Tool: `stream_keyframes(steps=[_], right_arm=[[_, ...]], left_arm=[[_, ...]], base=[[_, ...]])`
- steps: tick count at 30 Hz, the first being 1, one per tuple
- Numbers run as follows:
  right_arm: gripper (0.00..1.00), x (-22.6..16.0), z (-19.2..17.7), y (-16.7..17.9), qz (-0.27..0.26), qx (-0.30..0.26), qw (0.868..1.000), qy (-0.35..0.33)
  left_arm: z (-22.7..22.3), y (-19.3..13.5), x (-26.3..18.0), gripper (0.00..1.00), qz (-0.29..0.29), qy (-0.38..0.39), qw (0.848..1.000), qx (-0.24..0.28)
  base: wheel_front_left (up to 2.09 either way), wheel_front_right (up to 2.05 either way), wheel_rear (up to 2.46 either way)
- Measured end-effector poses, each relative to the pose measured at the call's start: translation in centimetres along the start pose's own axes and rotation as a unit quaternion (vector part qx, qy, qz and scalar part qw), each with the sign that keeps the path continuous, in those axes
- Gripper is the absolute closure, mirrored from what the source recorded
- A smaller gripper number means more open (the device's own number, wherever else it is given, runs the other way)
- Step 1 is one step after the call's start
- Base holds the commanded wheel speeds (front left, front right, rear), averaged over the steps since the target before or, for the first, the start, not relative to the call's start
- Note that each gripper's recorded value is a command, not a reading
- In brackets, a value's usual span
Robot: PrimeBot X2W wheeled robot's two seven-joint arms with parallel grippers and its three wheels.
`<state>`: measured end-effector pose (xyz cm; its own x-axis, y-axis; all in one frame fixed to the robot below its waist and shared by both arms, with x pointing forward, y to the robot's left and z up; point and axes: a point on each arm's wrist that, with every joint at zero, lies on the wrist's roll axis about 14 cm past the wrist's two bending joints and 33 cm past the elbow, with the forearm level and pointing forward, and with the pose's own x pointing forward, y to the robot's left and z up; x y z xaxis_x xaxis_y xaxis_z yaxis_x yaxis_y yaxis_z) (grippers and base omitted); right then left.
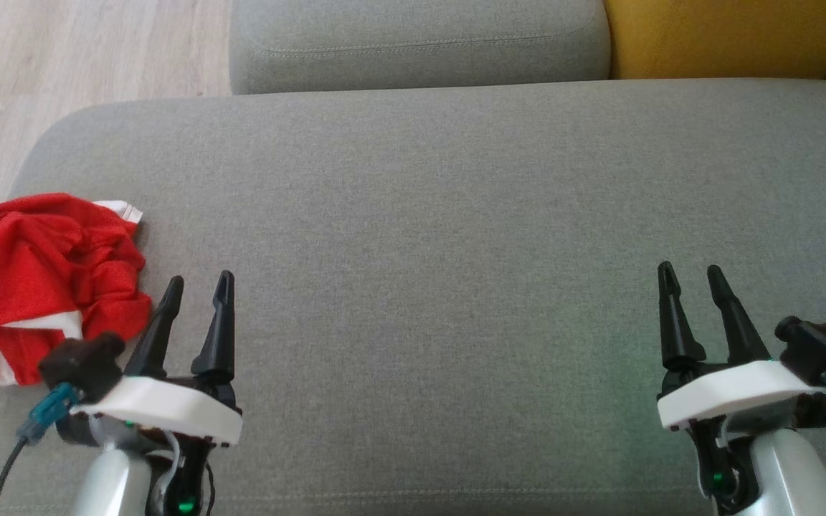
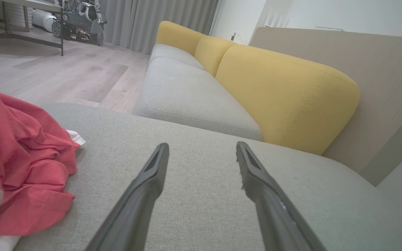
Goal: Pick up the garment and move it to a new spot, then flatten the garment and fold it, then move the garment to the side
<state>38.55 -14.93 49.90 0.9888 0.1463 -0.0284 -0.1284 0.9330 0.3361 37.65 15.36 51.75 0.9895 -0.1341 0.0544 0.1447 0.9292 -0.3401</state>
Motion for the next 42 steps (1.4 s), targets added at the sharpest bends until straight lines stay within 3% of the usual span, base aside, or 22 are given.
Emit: stream_keyframes(steps=[22,35,42], right_arm=[[0.0,0.1,-0.5,0.3,0.007,-0.113,0.994,0.009],[0.0,0.1,-0.5,0.2,0.009,-0.145,0.989,0.01],[0.0,-0.4,-1.1,-0.3,0.0,-0.125,0.992,0.018]], left_arm=[[-1.0,-0.3,-0.8,0.0,-0.011,0.001,0.993,0.118],[-1.5,-0.3,-1.6,0.0,-0.022,0.001,0.983,0.184],[-1.7,0.2,-1.8,0.0,-0.008,0.003,0.985,0.171]], base=[[0.0,0.0,0.0],[0.0,0.0,0.0],[0.0,0.0,0.0]])
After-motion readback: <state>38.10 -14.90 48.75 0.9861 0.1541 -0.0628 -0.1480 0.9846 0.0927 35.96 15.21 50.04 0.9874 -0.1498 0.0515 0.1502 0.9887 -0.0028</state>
